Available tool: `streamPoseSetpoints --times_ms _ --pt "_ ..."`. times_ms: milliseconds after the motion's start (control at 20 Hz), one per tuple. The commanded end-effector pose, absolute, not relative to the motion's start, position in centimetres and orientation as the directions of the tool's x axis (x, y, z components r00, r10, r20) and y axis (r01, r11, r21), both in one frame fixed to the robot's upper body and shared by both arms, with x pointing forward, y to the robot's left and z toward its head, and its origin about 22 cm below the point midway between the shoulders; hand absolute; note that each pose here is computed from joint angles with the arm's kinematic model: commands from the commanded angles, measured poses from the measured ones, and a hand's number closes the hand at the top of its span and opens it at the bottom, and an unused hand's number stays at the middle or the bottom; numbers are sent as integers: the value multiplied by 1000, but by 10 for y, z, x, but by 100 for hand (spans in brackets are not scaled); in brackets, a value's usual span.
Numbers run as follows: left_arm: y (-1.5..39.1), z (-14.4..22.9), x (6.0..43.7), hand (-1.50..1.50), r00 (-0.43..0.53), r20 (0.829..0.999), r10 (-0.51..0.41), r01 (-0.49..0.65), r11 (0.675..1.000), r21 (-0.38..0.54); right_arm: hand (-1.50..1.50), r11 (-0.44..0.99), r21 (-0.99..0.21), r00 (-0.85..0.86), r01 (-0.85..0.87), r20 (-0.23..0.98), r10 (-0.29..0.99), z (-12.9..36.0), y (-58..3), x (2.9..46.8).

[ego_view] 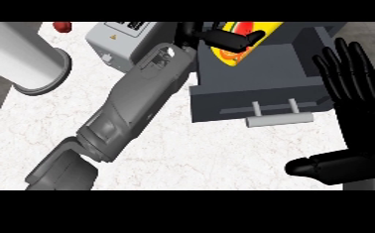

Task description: Pick up the cup, place it into the drawer and close the drawer

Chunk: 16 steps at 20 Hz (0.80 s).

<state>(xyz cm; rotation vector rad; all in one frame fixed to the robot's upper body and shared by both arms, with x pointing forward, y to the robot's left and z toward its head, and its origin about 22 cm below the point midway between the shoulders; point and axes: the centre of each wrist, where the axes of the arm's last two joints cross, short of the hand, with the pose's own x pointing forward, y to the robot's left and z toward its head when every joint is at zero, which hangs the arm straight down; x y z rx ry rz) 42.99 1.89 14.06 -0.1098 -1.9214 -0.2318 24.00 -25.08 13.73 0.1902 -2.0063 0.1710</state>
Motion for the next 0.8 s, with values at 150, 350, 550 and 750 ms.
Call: streamPoseSetpoints --times_ms 150,350,550,750 --pt "14 127 426 150 -330 932 -150 176 960 217 -150 975 -27 -428 -221 901 -72 132 -246 249" --pt "7 136 427 -150 -340 912 -229 155 943 295 -150 969 -32 -432 -244 899 -79 140 -231 239" --pt "6 133 424 -150 -325 924 -201 129 959 254 -150 959 -4 -429 -282 895 -123 144 -230 236" --pt "-1 147 422 -150 -349 933 -85 182 971 157 -150 963 13 -443 -269 886 -135 132 -245 239"
